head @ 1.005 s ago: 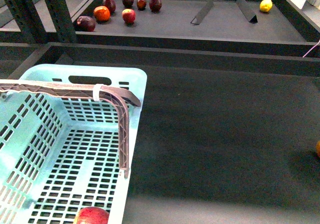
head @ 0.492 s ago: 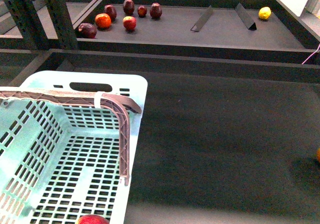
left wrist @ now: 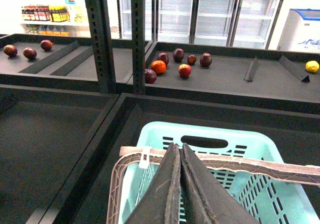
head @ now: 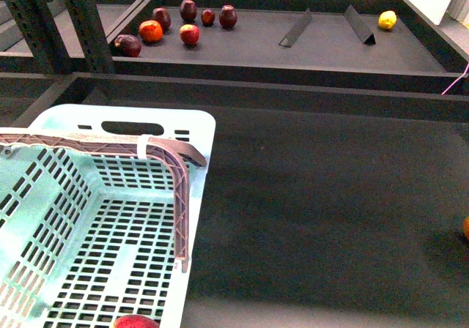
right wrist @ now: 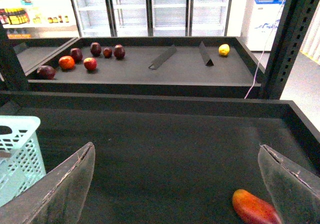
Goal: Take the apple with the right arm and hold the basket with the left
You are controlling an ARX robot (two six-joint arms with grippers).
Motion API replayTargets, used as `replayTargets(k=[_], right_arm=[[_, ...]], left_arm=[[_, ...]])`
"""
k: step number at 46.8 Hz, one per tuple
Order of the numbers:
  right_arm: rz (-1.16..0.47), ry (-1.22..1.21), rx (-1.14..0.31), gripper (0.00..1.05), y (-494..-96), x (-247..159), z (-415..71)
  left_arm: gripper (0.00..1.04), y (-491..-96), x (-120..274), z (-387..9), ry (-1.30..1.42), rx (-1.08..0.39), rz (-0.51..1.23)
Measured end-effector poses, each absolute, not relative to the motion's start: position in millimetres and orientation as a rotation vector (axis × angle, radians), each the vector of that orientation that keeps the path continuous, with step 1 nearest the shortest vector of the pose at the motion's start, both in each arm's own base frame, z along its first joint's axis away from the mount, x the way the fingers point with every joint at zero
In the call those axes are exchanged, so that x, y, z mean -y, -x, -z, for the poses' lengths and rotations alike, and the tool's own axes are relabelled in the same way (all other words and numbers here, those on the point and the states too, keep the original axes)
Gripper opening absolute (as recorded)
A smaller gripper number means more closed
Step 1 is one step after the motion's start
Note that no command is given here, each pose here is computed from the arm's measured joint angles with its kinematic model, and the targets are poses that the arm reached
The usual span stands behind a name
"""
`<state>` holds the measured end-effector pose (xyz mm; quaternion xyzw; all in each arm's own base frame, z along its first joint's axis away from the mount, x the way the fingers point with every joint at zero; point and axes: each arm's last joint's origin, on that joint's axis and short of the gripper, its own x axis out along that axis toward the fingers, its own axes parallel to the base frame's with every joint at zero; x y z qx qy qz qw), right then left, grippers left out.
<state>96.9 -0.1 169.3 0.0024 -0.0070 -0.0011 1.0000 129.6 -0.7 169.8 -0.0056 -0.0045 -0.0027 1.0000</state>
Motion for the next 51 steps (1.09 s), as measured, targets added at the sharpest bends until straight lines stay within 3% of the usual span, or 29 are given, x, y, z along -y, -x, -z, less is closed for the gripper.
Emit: replayTargets(k=[51], right_arm=[[0.002,-0.005,0.014,0.96,-97,0,-169]], left_arm=[[0.03,-97,0,-168,0.011,0.01,0.004]])
